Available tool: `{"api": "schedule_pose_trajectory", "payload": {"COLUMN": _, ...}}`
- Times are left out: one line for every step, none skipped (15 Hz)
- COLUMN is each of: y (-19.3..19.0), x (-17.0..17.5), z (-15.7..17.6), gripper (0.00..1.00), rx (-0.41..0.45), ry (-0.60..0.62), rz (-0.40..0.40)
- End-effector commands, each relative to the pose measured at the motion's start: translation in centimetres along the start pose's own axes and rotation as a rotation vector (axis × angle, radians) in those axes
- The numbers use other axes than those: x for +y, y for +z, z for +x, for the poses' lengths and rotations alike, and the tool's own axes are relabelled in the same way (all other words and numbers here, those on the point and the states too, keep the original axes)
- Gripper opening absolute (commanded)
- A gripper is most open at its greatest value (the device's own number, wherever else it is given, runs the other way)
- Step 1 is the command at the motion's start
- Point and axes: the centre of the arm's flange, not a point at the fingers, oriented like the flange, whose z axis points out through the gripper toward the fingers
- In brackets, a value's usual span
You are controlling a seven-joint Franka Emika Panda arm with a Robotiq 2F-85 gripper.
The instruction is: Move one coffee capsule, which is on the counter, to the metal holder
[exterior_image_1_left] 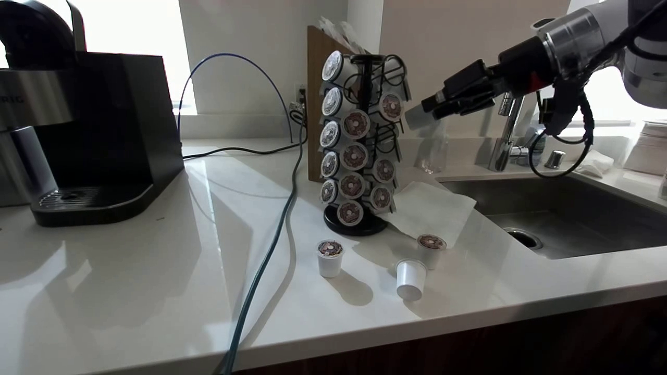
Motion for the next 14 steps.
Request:
{"api": "schedule_pose_trajectory", "payload": {"y": 1.0, "x": 0.7, "z": 0.3, "gripper": 0.29, "rx": 0.032, "ry": 0.006, "rz": 0.031}}
{"api": "schedule_pose_trajectory", "payload": {"y": 1.1, "x": 0.8, "z": 0.2, "gripper": 0.29, "rx": 0.034, "ry": 0.003, "rz": 0.034}}
{"api": "schedule_pose_trajectory", "payload": {"y": 1.3, "x": 0.8, "z": 0.4, "gripper": 0.29, "rx": 0.035, "ry": 0.001, "rz": 0.036}}
{"api": "schedule_pose_trajectory", "payload": {"y": 1.4, "x": 0.9, "z": 0.4, "gripper": 0.29, "rx": 0.036, "ry": 0.003, "rz": 0.035}}
{"api": "schedule_pose_trajectory", "payload": {"y": 1.6, "x": 0.9, "z": 0.7, "gripper": 0.29, "rx": 0.036, "ry": 0.002, "rz": 0.041}}
{"api": "schedule_pose_trajectory", "payload": {"y": 1.8, "x": 0.8, "z": 0.6, "gripper": 0.29, "rx": 0.035, "ry": 0.002, "rz": 0.044}}
{"api": "schedule_pose_trajectory", "payload": {"y": 2.0, "x": 0.7, "z": 0.8, "gripper": 0.29, "rx": 0.034, "ry": -0.001, "rz": 0.051}}
{"api": "schedule_pose_trajectory", "payload": {"y": 2.2, "x": 0.6, "z": 0.9, "gripper": 0.29, "rx": 0.033, "ry": -0.003, "rz": 0.053}}
{"api": "schedule_pose_trajectory", "payload": {"y": 2.5, "x": 0.6, "z": 0.9, "gripper": 0.29, "rx": 0.027, "ry": -0.002, "rz": 0.054}}
{"api": "schedule_pose_trajectory", "payload": {"y": 2.7, "x": 0.6, "z": 0.9, "gripper": 0.29, "rx": 0.020, "ry": -0.001, "rz": 0.053}}
{"api": "schedule_pose_trajectory", "payload": {"y": 3.0, "x": 0.5, "z": 0.8, "gripper": 0.29, "rx": 0.012, "ry": 0.002, "rz": 0.054}}
{"api": "schedule_pose_trajectory", "payload": {"y": 3.2, "x": 0.5, "z": 0.7, "gripper": 0.29, "rx": 0.006, "ry": 0.005, "rz": 0.055}}
{"api": "schedule_pose_trajectory", "payload": {"y": 3.4, "x": 0.4, "z": 0.7, "gripper": 0.29, "rx": -0.001, "ry": 0.005, "rz": 0.052}}
{"api": "schedule_pose_trajectory", "payload": {"y": 3.5, "x": 0.3, "z": 0.6, "gripper": 0.29, "rx": -0.002, "ry": 0.007, "rz": 0.051}}
